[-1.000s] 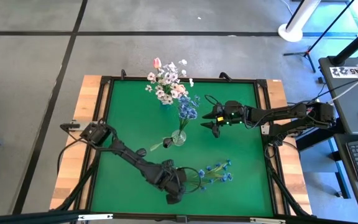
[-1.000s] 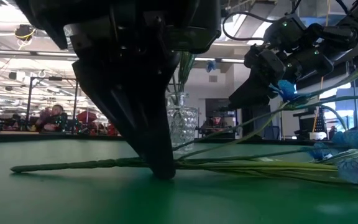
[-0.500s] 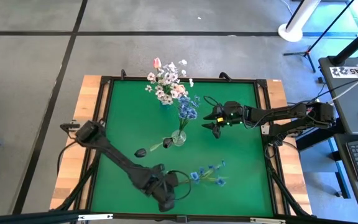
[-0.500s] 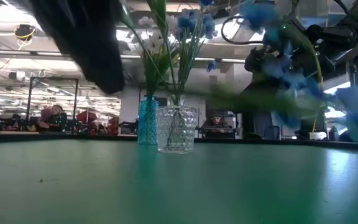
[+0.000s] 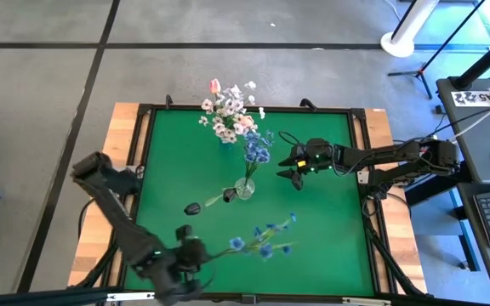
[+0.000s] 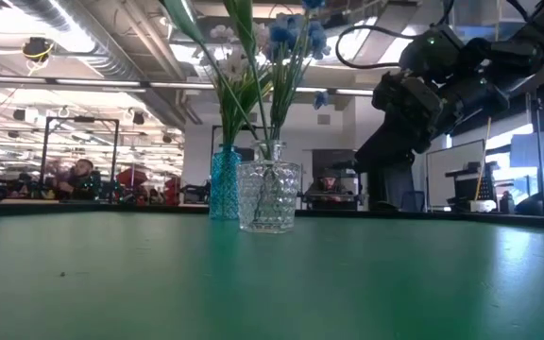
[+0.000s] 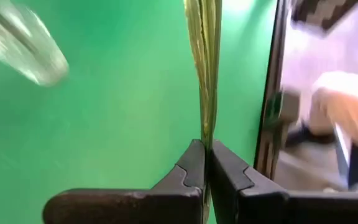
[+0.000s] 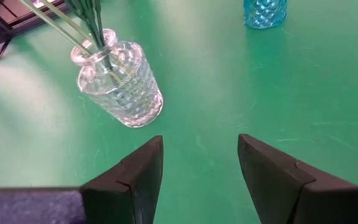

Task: Sort flowers into vase by color
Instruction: Put the blue flowers into the transparent vase

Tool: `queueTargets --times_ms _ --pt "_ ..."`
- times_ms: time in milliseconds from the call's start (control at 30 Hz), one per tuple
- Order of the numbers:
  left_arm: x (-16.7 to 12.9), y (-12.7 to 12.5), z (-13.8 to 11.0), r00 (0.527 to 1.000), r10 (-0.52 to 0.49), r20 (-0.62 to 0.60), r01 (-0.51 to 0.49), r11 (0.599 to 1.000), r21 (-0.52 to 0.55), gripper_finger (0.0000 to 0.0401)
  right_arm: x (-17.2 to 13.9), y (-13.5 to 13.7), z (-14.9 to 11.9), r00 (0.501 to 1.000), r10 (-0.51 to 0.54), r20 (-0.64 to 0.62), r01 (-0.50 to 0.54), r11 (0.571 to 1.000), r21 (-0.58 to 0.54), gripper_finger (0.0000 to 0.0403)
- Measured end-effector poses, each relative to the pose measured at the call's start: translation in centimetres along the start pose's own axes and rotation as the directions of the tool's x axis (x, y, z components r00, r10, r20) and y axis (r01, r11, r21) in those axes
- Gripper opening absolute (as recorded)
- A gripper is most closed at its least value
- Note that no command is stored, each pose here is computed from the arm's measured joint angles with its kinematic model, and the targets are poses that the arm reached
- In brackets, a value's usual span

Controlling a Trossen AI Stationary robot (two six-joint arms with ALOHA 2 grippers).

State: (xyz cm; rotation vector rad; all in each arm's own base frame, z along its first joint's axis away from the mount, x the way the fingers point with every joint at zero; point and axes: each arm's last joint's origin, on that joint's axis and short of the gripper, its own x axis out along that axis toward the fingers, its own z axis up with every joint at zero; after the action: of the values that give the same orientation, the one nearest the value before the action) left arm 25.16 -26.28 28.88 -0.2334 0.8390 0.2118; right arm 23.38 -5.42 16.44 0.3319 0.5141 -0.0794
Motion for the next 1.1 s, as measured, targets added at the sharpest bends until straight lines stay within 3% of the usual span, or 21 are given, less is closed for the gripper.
queueTargets --times_ms 100,167,333,433,567,633,767,867,933,1000,1100 --pt "-3.1 0.1 -0.1 0.982 0.019 0.189 -0.022 1.0 0.015 0.0001 0.0 0.0 0.0 1.0 0.001 -0.001 -0.001 1.0 0.003 0.0205" --pt "-5.0 0.2 -0.3 0.945 0.04 0.323 -0.058 0.997 0.046 0.0001 0.0 0.0 0.0 1.0 0.0 0.0 0.0 1.0 0.005 0.0205" --pt "-8.3 0.3 -1.1 0.781 0.129 0.611 -0.202 0.978 0.05 0.0 0.0 0.0 0.0 1.0 0.0 0.003 0.0 1.0 0.005 0.0205" --pt "-9.1 0.4 -1.3 0.7 0.167 0.695 -0.26 0.965 0.029 0.0 0.0 0.0 0.2 1.0 0.004 0.018 -0.004 1.0 0.002 0.0205" --pt "-9.3 0.4 -1.4 0.67 0.181 0.719 -0.264 0.965 0.003 0.0 0.0 0.0 0.2 1.0 0.004 0.021 -0.004 1.0 0.003 0.0205" --pt "-8.9 0.4 -1.5 0.703 0.165 0.691 -0.22 0.975 -0.009 0.0 0.0 0.0 0.2 1.0 0.004 0.021 -0.004 1.0 0.003 0.0205" --pt "-6.1 0.6 -2.6 0.843 0.096 0.53 -0.098 0.995 -0.024 0.0 0.0 0.0 0.2 1.0 0.005 0.023 -0.004 1.0 -0.004 0.0205" --pt "-3.6 0.2 -3.4 0.882 0.023 0.471 -0.005 0.999 -0.039 0.0 0.0 0.1 0.3 1.0 0.005 0.03 -0.005 1.0 -0.01 0.0205" --pt "-2.2 -0.4 -3.6 0.882 -0.058 0.468 0.071 0.997 -0.01 0.0 0.0 0.1 0.3 0.999 0.0 0.036 0.0 1.0 -0.011 0.0205" --pt "-1.2 -1.0 -3.1 0.851 -0.164 0.499 0.16 0.986 0.05 0.0 0.0 0.1 0.4 0.999 0.001 0.044 0.0 1.0 -0.014 0.0205" --pt "-0.6 -1.5 -1.7 0.725 -0.399 0.562 0.335 0.916 0.219 0.0 0.0 0.1 0.4 0.999 0.002 0.046 -0.001 1.0 -0.014 0.0205"
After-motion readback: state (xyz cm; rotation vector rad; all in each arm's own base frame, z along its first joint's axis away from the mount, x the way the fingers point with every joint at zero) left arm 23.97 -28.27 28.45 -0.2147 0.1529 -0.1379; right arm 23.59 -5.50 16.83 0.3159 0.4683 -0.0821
